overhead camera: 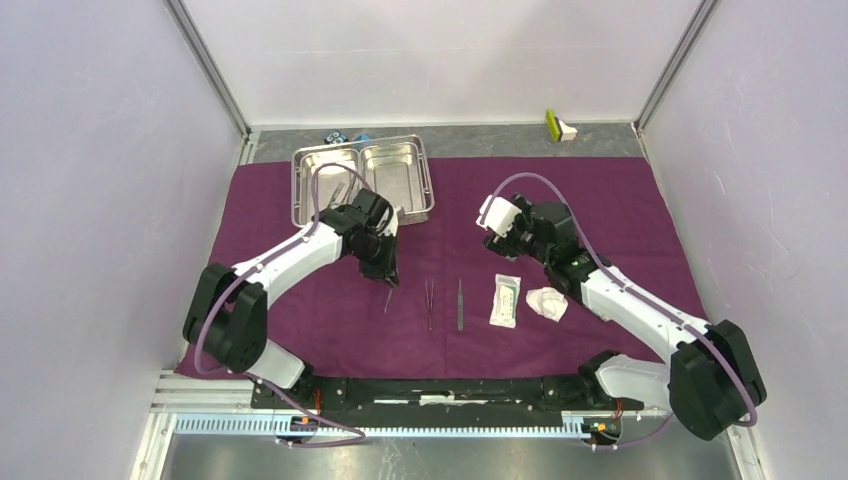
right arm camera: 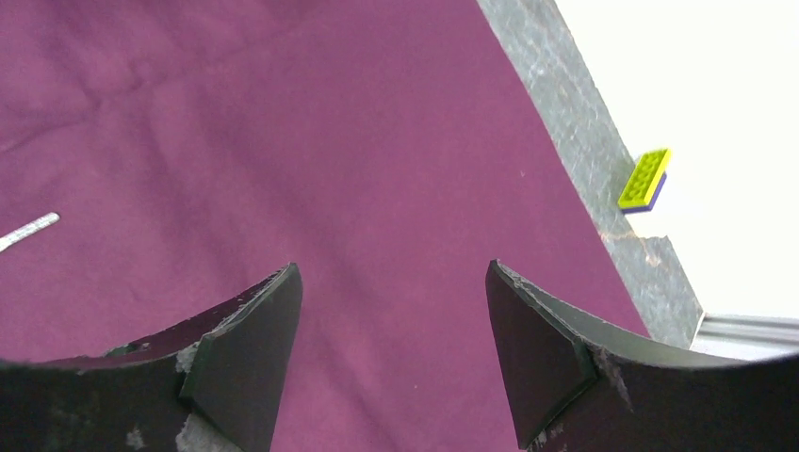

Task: Open and lay out the surgical kit
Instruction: Place the medical item in the surgical kit.

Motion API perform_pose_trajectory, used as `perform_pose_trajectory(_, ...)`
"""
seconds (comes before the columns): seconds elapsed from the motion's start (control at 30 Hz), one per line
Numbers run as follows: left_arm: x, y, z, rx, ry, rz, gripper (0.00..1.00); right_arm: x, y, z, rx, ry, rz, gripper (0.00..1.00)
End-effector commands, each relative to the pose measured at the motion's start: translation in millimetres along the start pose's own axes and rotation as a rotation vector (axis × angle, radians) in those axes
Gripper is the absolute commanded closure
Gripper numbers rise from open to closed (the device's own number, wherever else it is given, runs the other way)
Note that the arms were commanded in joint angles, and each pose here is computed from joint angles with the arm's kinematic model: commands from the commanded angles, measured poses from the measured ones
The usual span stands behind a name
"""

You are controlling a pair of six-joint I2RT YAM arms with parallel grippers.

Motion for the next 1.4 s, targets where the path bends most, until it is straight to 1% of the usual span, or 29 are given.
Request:
perform_pose_trajectory(0.0,-2.0,3.2,-1.0,0.012,-0.106,-0.004,0.98,-9.7,2.3,8.5,0.002,0.022,0.044,0.22)
perform_pose_trajectory(0.2,-11.0,12.5,0.7,0.126,-0.248,0.016,0.98,-26.9,-6.2,19.9,0.009,0.047,0.106,0.22)
perform_pose_trajectory(0.3,-18.7,23.9,-2.8,0.148,-0.226,0.025,0.98,-31.2,-11.7,24.4,0.0,0.043,0.122,0.22)
perform_pose_trajectory(0.37,-21.4,29.6,-4.0,0.158,-0.257,0.039,0.98,-32.9,-14.5,26.8,-0.01,0.045,0.13,0.22)
perform_pose_trajectory(0.53,-32.4,40.1,-7.0,0.151,-0.248,0.035,0.98,-36.3,-18.2,28.2,-0.025,0.057,0.134,0.22)
perform_pose_trajectory(0.63,-31.3,44.1,-10.5,0.141,-0.25,0.016,0.98,-36.0,-17.9,30.1,-0.025,0.06,0.128,0.22)
perform_pose_trajectory(0.87,-31.7,52.3,-17.1,0.131,-0.304,0.007,0.98,-34.3,-17.7,33.6,-0.022,0.061,0.116,0.22)
perform_pose_trajectory(1.07,-31.1,61.1,-15.9,0.149,-0.349,-0.002,0.98,-33.9,-16.3,34.8,-0.017,0.059,0.112,0.22)
perform_pose_trajectory(1.37,-33.3,65.8,-7.7,0.169,-0.348,-0.013,0.98,-34.0,-16.2,36.9,-0.011,0.057,0.112,0.22)
Point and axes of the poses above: each gripper's point midway between its finger pads, its own y axis out along the fingers, its own x axis along the line the jaws close on, z = x × y, the point moved 7 cm from there along -y, back along the fingers, and after that the axes turned 11 degrees about y, right-handed, at the moved point
